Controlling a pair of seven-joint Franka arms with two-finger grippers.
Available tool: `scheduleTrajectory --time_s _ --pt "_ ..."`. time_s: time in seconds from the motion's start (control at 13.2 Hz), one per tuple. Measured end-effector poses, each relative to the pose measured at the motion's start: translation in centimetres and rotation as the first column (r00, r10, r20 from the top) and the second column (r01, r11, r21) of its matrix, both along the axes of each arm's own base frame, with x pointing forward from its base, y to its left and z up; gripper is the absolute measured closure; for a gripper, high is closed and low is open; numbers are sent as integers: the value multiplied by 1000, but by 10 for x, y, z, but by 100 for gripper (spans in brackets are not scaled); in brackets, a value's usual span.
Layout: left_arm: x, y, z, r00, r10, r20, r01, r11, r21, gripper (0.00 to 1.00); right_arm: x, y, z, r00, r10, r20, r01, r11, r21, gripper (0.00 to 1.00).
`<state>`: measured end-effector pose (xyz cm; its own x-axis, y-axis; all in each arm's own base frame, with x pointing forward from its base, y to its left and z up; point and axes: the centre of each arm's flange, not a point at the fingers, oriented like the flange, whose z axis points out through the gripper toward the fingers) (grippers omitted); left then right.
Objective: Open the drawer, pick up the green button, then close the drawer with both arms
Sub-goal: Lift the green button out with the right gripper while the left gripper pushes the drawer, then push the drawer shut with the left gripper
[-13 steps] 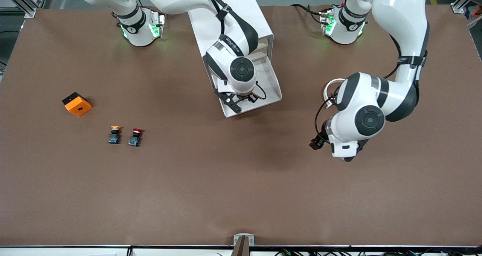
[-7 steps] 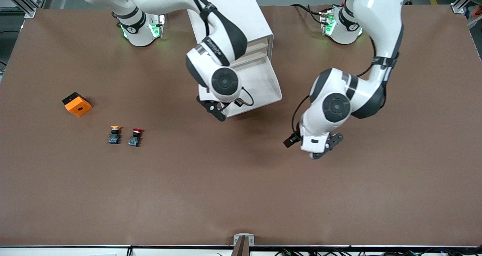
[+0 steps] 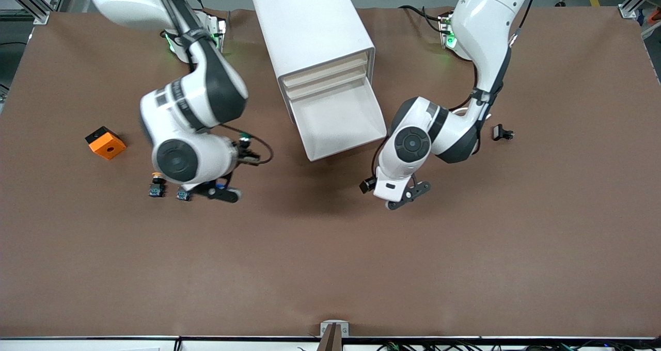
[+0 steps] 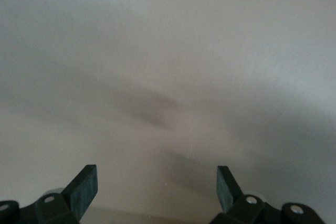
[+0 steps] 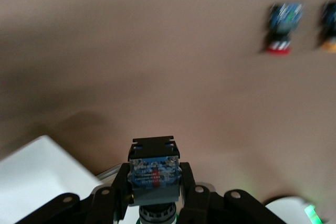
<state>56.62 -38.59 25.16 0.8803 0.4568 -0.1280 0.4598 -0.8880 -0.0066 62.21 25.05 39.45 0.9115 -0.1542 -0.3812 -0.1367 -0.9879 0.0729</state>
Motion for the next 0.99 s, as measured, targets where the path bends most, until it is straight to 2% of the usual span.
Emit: scheduleTrajectory --time_s 0.3,0.53,0.76,0.99 --pt "-44 -22 -31 995 -60 -84 61 998 9 0 19 -41 -34 992 102 76 -99 994 -38 59" --pt "-71 -41 -38 987 -105 -123 105 994 -2 0 28 -58 -71 976 145 160 -144 989 -19 59" --pt "-95 -52 -43 971 -140 -196 145 989 16 0 35 -82 -108 961 138 239 -141 990 -6 59" --pt "-116 -66 -43 956 -132 -261 137 990 2 0 35 -98 -137 965 117 233 -119 993 -8 59"
